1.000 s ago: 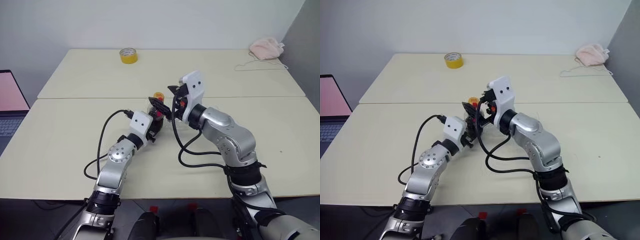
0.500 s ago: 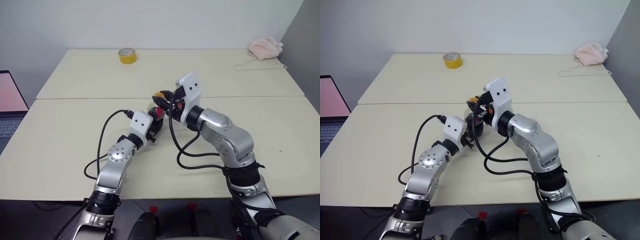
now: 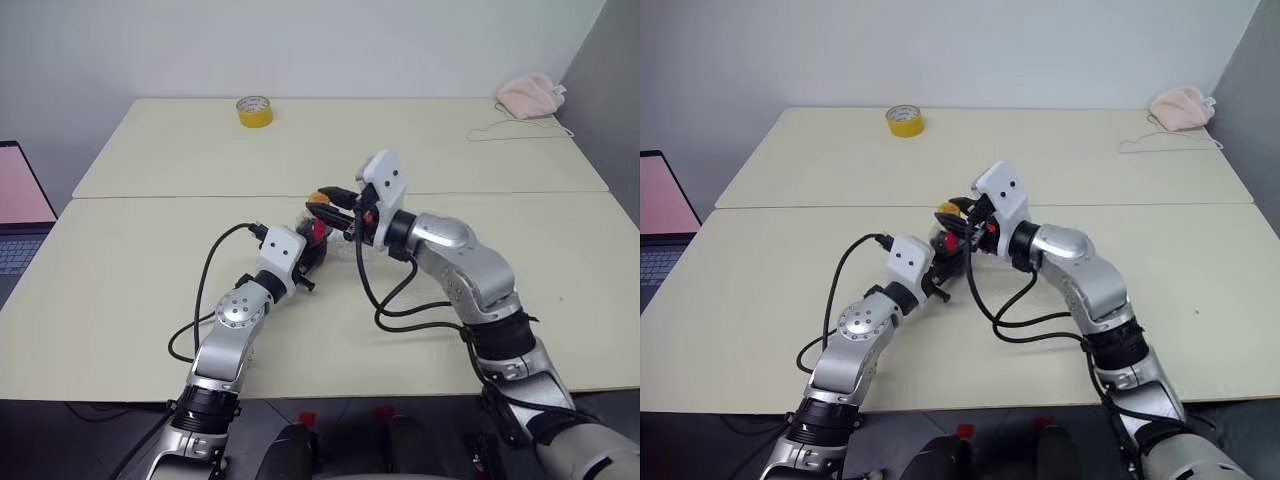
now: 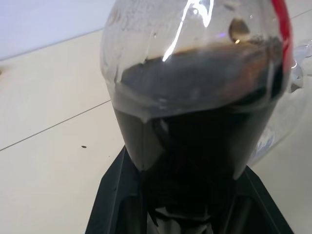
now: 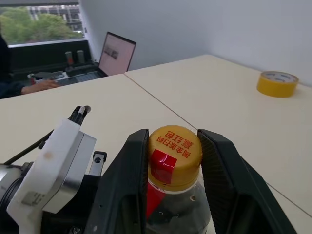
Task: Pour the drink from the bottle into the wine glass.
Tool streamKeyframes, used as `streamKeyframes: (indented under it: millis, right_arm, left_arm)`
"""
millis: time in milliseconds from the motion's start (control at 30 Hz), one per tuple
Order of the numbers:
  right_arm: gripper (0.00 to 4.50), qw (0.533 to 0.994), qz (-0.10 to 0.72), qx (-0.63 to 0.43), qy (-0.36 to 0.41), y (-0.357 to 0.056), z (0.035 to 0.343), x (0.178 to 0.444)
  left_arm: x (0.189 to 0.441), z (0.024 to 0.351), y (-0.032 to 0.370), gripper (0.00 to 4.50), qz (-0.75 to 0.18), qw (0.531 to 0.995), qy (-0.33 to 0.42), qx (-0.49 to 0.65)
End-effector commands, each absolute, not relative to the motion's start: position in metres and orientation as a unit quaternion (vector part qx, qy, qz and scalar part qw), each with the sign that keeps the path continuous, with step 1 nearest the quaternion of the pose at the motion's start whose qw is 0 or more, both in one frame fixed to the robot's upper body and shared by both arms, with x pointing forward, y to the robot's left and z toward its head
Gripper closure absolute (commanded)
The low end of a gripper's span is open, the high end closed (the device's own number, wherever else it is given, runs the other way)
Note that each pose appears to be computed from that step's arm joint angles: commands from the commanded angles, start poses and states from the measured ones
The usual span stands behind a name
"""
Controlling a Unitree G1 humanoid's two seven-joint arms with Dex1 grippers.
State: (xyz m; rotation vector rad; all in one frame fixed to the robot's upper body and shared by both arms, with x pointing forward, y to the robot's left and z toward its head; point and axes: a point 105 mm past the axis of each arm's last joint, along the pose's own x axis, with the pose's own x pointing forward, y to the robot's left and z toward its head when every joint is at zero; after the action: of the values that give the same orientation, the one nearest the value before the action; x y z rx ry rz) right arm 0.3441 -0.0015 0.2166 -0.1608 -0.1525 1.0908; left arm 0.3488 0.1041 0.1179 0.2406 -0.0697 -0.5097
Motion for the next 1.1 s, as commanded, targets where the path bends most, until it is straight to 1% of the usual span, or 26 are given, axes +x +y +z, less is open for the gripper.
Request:
streamKeyframes:
  millis: [33,133,233,433,500,567,733,767,867,1000,1067,1100]
  right_arm:
    - [3.28,0.824,0.542,-0.123,-0.107,-0.013,0.229,0.354]
    - [3.28,0.806,0.556,-0.168,-0.114,-0.016,0.228,0.364]
    - [3.28,0.794,0.566,-0.183,-0.121,-0.016,0.229,0.369]
    - [3.28,0.774,0.604,-0.157,-0.108,-0.012,0.225,0.359]
    - [2.51,0.776,0.607,-0.138,-0.103,-0.012,0.225,0.355]
    - [1.87,0.778,0.607,-0.121,-0.102,-0.011,0.227,0.351]
    - [0.14,0.803,0.580,-0.071,-0.117,-0.019,0.244,0.338]
    - [0.00,0.807,0.575,-0.060,-0.120,-0.021,0.247,0.333]
    - [0.00,0.815,0.567,-0.041,-0.118,-0.022,0.251,0.322]
    - [0.00,0.828,0.550,-0.006,-0.110,-0.007,0.248,0.301]
    - [0.00,0.847,0.521,0.004,-0.106,0.000,0.247,0.302]
    - [0.00,0.864,0.492,0.015,-0.103,0.003,0.246,0.307]
  left_arm:
    - [0.344,0.151,0.112,3.37,-0.240,0.961,-0.091,0.107]
    - [0.341,0.152,0.112,3.37,-0.243,0.960,-0.092,0.102]
    - [0.340,0.152,0.113,3.38,-0.243,0.961,-0.091,0.099]
    - [0.339,0.152,0.114,3.46,-0.239,0.961,-0.091,0.101]
    - [0.339,0.152,0.114,3.47,-0.237,0.962,-0.092,0.103]
    - [0.339,0.152,0.115,3.47,-0.236,0.962,-0.093,0.105]
    - [0.342,0.155,0.120,3.47,-0.216,0.965,-0.101,0.110]
    - [0.342,0.155,0.120,3.47,-0.213,0.965,-0.102,0.110]
    - [0.342,0.155,0.121,3.47,-0.208,0.966,-0.103,0.112]
    - [0.346,0.154,0.128,3.47,-0.178,0.969,-0.107,0.130]
    - [0.347,0.154,0.128,3.47,-0.173,0.969,-0.109,0.138]
    - [0.348,0.154,0.128,3.47,-0.170,0.970,-0.109,0.139]
